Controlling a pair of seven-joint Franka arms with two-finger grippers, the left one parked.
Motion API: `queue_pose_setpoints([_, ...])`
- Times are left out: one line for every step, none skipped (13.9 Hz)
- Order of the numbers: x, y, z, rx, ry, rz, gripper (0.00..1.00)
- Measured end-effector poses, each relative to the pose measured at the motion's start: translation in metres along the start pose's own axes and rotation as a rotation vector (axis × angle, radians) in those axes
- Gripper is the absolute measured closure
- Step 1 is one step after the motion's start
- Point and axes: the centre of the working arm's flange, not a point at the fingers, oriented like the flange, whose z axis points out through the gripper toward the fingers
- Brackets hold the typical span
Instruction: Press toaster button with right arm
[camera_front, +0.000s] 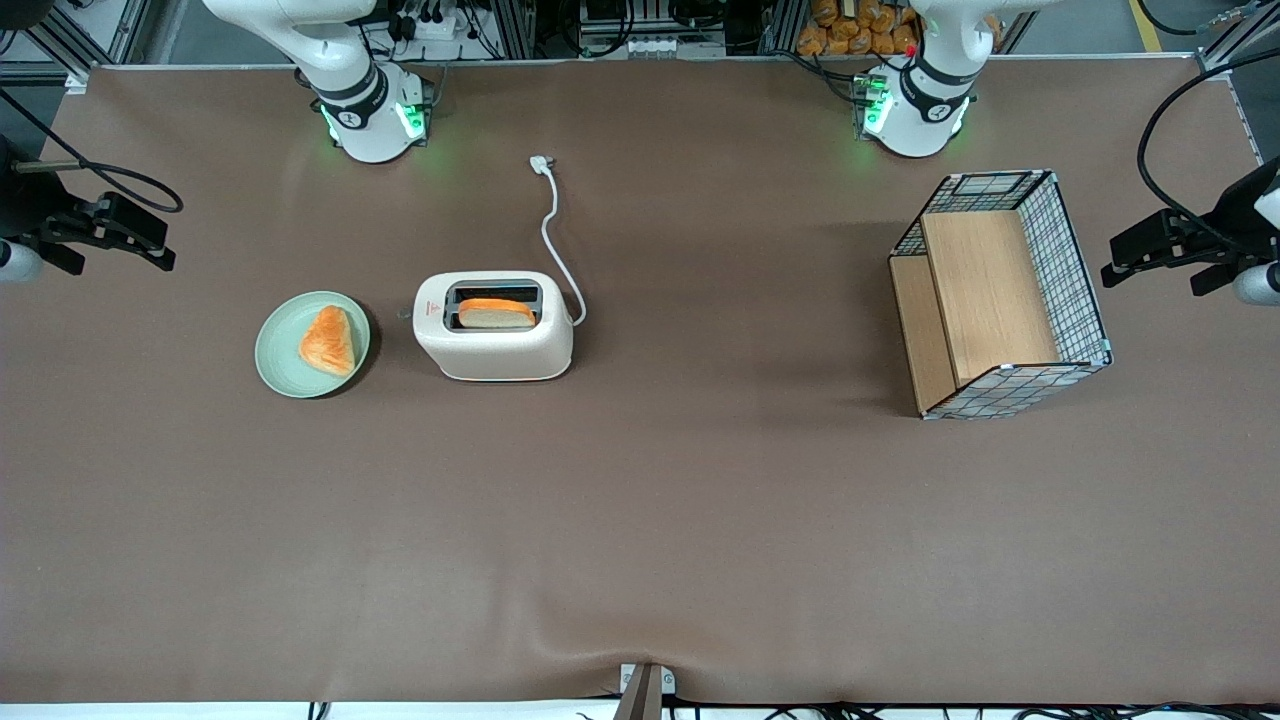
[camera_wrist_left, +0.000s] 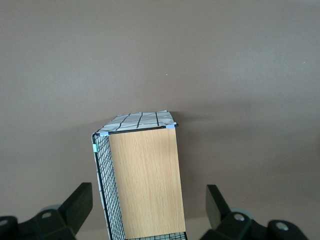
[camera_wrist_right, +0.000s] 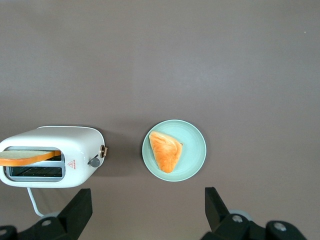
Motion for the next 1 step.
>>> queue_pose_setpoints([-0.0015, 0.0031, -0.0013, 0.0, 0.005, 0.005, 0.0])
